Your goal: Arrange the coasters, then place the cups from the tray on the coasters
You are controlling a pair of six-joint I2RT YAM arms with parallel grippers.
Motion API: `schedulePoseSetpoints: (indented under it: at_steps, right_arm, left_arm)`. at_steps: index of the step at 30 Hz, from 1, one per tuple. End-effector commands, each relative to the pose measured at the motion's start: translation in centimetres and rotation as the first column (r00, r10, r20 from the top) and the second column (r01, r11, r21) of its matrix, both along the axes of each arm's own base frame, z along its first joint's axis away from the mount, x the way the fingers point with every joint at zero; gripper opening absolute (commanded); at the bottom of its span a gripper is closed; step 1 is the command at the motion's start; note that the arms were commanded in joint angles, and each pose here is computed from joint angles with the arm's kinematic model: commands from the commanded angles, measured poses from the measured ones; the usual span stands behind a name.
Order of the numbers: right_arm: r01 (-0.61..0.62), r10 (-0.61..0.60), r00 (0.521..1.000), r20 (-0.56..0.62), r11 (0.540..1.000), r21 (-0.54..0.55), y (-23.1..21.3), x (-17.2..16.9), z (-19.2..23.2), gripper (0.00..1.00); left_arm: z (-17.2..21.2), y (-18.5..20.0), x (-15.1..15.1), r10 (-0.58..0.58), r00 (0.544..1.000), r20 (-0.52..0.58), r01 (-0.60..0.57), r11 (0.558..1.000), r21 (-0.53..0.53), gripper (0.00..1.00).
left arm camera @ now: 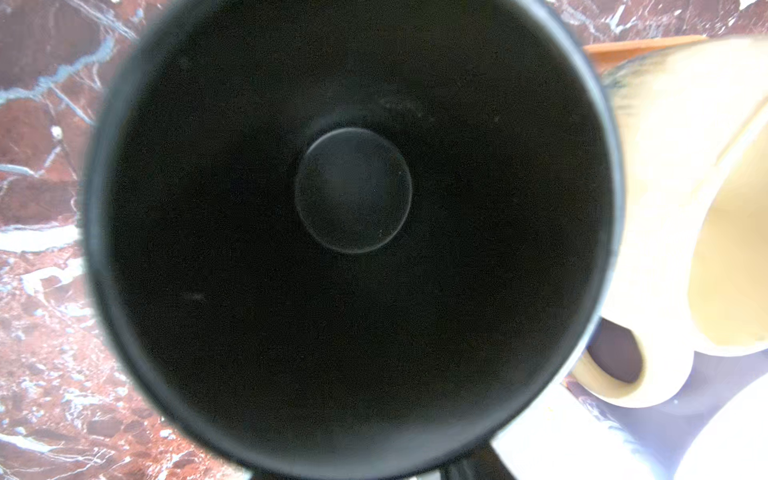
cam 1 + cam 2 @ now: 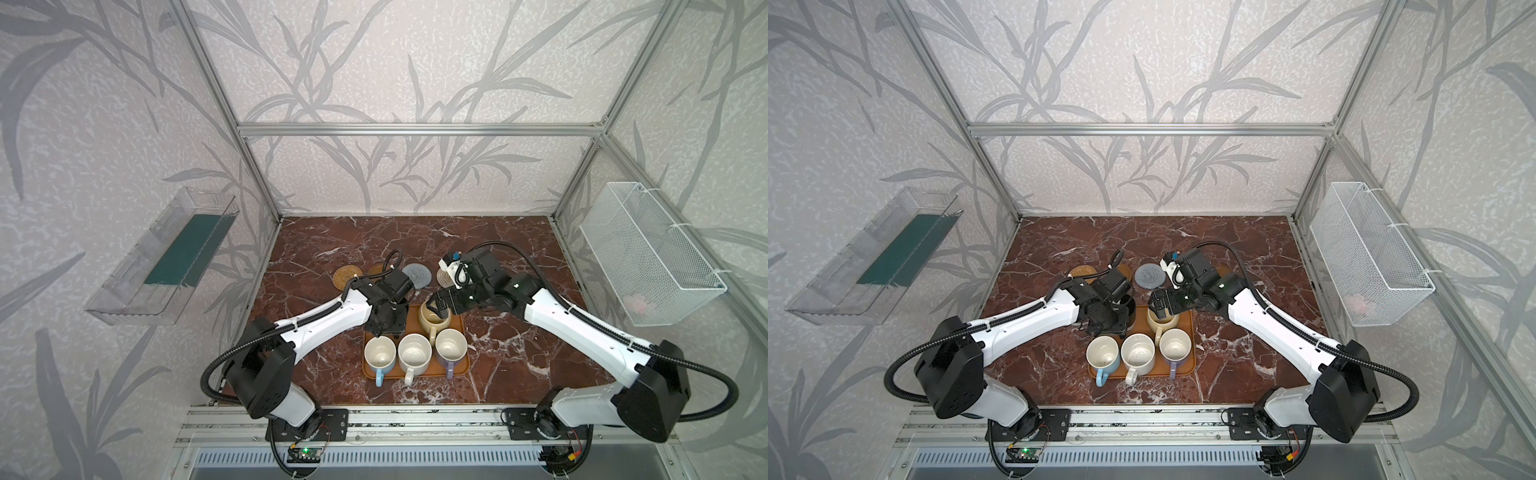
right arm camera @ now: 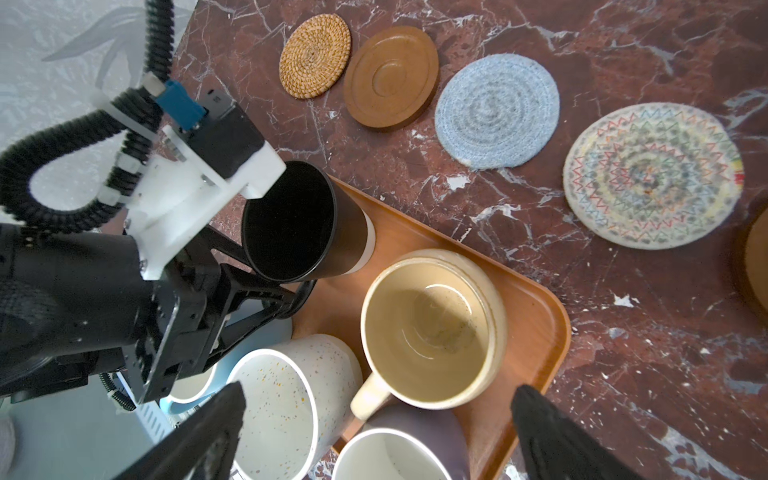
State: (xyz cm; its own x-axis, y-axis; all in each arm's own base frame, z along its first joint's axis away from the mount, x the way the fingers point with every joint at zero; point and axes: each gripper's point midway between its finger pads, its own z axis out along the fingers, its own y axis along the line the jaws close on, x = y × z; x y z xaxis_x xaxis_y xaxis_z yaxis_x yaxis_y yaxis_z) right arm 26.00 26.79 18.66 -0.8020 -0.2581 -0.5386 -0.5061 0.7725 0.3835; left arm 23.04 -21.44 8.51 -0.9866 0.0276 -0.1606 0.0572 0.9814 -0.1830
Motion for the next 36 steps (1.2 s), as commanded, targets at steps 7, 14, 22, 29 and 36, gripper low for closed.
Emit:
schedulePoseSetpoints:
  at_steps: [7, 14, 22, 29, 36]
  right_arm:
    - [-0.042, 0.04, 0.998, 0.048, 0.998, 0.049, 1.8, 0.2, 2.1, 1.0]
    - [-0.037, 0.034, 0.998, 0.056, 0.998, 0.052, 1.9, 0.5, 2.5, 1.0]
    - [-0.038, 0.037, 0.996, 0.081, 0.999, 0.013, 1.3, 0.6, 2.7, 1.0]
    - [-0.037, 0.036, 0.996, 0.084, 0.999, 0.01, 1.3, 0.7, 2.7, 1.0]
    - [-0.038, 0.039, 0.996, 0.083, 0.999, -0.017, 1.1, 0.9, 2.5, 0.99]
  left_arm:
    - [0.2, -0.2, 0.0, -0.007, 1.0, 0.019, 0.007, 1.0, -0.021, 0.33]
    - [-0.2, -0.5, 0.2, -0.017, 1.0, 0.018, 0.018, 1.0, -0.023, 0.31]
    - [-0.2, -0.2, 0.4, -0.024, 1.0, 0.016, 0.024, 1.0, 0.007, 0.32]
    - [-0.5, 0.0, 0.4, -0.027, 1.0, 0.016, 0.027, 0.999, 0.02, 0.35]
    - [-0.6, -0.2, 0.6, -0.034, 0.999, 0.012, 0.034, 0.999, 0.03, 0.39]
